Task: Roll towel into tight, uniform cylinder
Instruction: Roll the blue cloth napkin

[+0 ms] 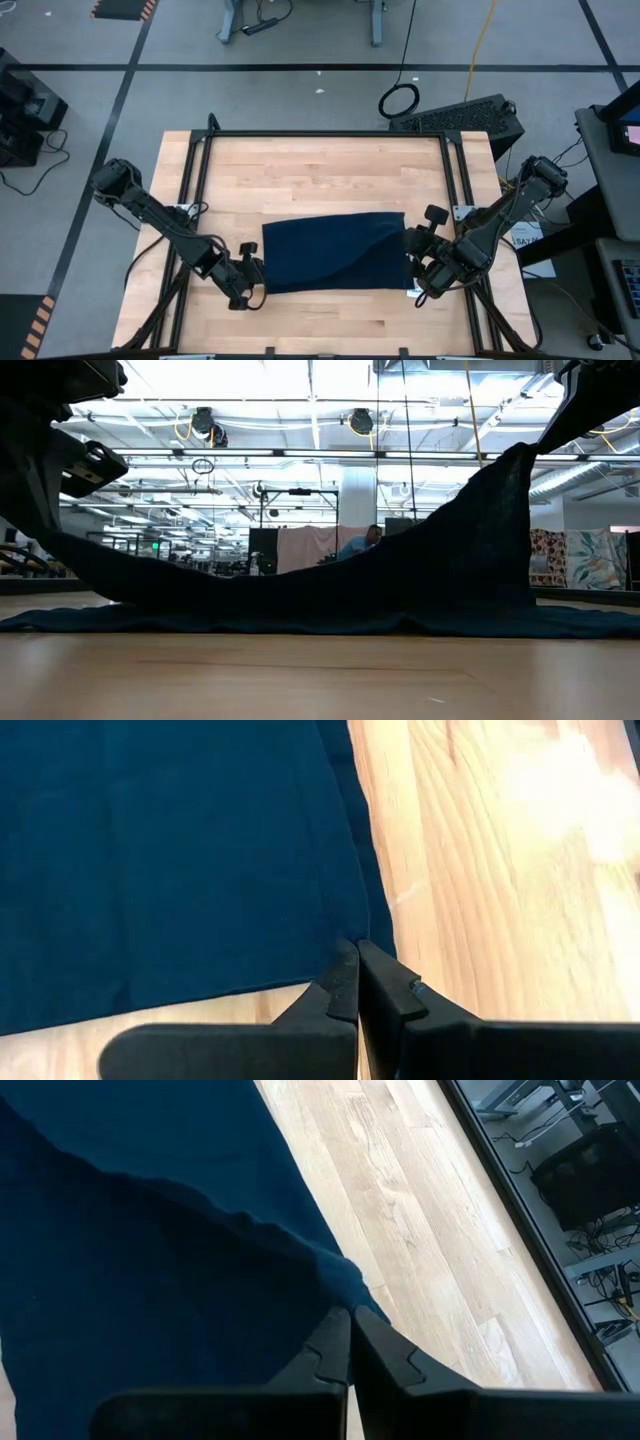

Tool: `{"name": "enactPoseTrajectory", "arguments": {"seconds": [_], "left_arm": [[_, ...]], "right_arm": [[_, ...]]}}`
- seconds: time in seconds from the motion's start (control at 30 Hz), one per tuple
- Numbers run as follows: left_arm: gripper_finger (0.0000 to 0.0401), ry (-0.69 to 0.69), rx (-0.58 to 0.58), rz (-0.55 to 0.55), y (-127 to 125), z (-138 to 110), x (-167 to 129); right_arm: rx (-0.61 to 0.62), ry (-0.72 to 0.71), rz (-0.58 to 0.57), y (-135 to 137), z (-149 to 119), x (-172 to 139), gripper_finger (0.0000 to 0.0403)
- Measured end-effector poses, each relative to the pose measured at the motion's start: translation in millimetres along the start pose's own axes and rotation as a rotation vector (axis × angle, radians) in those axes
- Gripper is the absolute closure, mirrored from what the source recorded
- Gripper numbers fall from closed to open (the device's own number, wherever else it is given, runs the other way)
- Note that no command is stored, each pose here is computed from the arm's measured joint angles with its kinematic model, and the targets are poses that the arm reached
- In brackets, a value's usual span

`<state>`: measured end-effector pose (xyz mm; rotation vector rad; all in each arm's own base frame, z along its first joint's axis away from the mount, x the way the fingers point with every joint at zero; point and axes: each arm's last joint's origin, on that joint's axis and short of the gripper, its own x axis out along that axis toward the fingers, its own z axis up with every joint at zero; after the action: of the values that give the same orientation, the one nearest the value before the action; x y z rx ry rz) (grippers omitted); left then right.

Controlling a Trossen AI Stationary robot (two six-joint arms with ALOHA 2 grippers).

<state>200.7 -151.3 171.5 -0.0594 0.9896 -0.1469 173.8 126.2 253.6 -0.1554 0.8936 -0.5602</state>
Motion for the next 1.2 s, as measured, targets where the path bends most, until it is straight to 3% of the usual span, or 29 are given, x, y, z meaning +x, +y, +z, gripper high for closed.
{"name": "enactPoseTrajectory", "arguments": {"seconds": [0.73, 1.2], "left_arm": [[0.0397, -0.029, -0.037, -0.084, -5.3, 4.7, -0.4], [0.0289, -0.031, -0.084, -0.127, -7.8, 6.2, -0.9]], "right_arm": [[0.0, 0.019, 0.012, 0.3, -0.5, 0.0, 0.0403], [0.0, 0.019, 0.012, 0.4, -0.5, 0.0, 0.0403]]}}
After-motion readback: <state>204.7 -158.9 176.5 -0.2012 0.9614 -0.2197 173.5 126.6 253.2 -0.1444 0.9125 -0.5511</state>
